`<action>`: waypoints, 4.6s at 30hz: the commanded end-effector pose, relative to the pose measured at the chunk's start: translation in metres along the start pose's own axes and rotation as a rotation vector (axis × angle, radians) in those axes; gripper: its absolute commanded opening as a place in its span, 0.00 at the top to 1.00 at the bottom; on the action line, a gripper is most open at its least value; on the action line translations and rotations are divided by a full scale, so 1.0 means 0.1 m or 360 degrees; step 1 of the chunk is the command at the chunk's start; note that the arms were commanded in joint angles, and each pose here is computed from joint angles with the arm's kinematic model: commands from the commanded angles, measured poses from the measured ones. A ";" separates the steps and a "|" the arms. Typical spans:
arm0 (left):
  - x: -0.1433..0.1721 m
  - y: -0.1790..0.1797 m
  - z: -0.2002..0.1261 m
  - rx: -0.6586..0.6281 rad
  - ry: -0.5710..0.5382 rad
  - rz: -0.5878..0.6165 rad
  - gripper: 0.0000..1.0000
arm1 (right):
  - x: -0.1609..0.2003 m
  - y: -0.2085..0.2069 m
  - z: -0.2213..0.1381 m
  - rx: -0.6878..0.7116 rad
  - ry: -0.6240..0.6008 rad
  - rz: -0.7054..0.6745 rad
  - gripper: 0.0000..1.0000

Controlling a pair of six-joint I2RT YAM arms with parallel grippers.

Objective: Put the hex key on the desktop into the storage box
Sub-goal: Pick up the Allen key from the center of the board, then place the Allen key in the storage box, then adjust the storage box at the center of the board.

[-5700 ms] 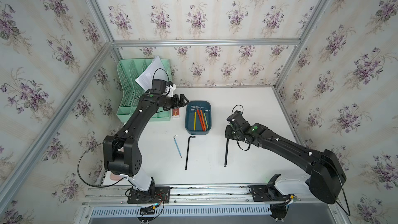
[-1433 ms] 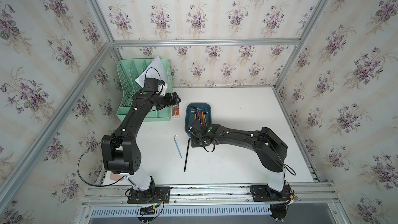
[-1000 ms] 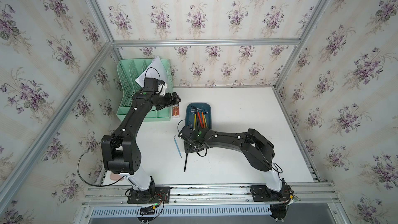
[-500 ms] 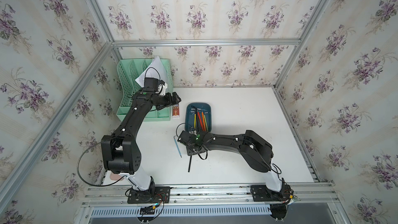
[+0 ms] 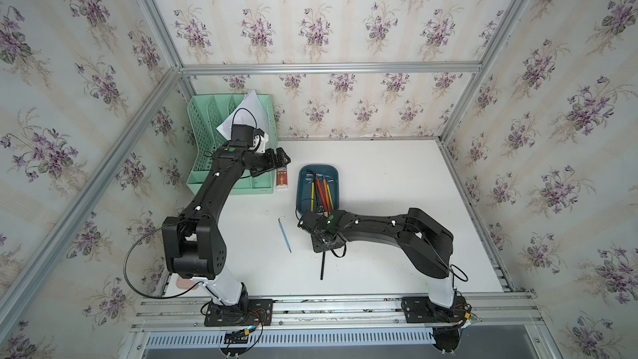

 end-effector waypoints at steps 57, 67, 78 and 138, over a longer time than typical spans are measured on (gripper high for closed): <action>0.00 0.01 -0.01 -0.0016 -0.0007 0.0000 0.01 | -1.25 -0.22 -1.19 -0.0580 -0.0467 0.0098 1.00; -0.03 -0.07 -0.15 0.0022 -0.0069 0.0017 0.01 | -2.15 -0.26 -0.61 -0.0550 -0.0455 0.0219 1.00; -0.03 0.00 -0.06 0.0035 -0.0038 -0.0030 0.01 | -2.32 -0.16 0.09 -0.0591 -0.0309 0.0258 1.00; 0.57 0.41 -0.34 -0.0472 0.0039 -0.0244 0.01 | -0.66 0.50 0.03 -0.0293 -0.0396 -0.0277 0.52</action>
Point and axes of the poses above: each gripper's point midway between its finger pads, its own z axis out along the fingers, its own y axis along the line the jaws close on, x = y × z, the point moved 8 cm from there along -z, back along the fingers, and after that the axes turned 5 degrees about z, right-handed, at the moved point
